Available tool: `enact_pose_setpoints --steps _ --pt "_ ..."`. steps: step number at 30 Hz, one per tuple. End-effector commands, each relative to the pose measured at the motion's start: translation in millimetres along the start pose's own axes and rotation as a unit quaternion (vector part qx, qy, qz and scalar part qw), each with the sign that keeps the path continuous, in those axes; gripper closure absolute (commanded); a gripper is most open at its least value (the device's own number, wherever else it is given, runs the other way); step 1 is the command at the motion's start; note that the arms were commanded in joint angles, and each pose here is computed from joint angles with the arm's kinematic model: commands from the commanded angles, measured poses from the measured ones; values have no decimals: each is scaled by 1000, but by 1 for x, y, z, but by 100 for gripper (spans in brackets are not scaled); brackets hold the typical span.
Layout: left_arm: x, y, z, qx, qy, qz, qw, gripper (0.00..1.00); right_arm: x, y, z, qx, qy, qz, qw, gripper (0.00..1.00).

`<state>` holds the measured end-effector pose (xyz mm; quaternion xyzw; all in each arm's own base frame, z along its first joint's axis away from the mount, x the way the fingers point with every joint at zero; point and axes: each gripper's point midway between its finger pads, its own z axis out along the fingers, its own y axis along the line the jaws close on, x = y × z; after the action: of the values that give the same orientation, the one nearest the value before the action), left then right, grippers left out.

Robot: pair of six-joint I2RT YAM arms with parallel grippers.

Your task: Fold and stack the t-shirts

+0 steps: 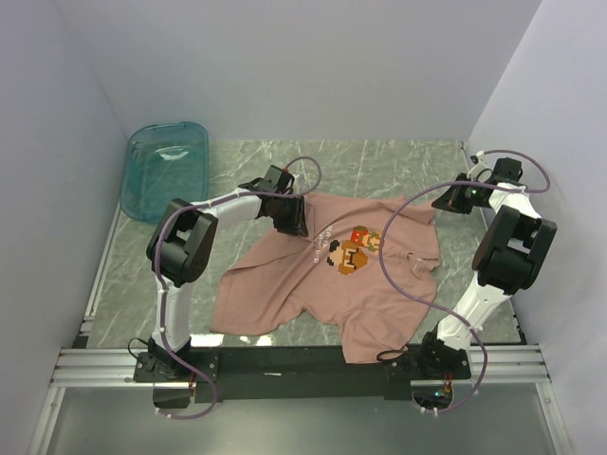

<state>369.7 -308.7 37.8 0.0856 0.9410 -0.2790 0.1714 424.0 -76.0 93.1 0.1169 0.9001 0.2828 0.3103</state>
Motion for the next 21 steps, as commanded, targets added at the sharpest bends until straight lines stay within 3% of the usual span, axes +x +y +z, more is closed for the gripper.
enact_pose_setpoints --steps 1,7,8,10,14,21 --pt "-14 -14 -9 14 -17 17 1000 64 -9 3 -5 -10 -11 -11 1000 100" --pt "-18 -15 -12 10 -26 15 1000 80 -10 4 -6 -12 -11 -13 1000 100" --pt "-20 -16 -13 10 -29 15 999 90 -9 4 -6 -12 -10 -12 1000 100" --pt "-25 -19 -20 11 -40 16 999 99 -8 7 -8 -15 -9 -16 1000 100" --pt "-48 -17 -52 -19 -94 32 995 100 -8 17 -19 -20 -14 -35 999 100" --pt "-87 4 -159 -81 -204 48 974 100 17 58 -50 -32 -30 -121 992 100"
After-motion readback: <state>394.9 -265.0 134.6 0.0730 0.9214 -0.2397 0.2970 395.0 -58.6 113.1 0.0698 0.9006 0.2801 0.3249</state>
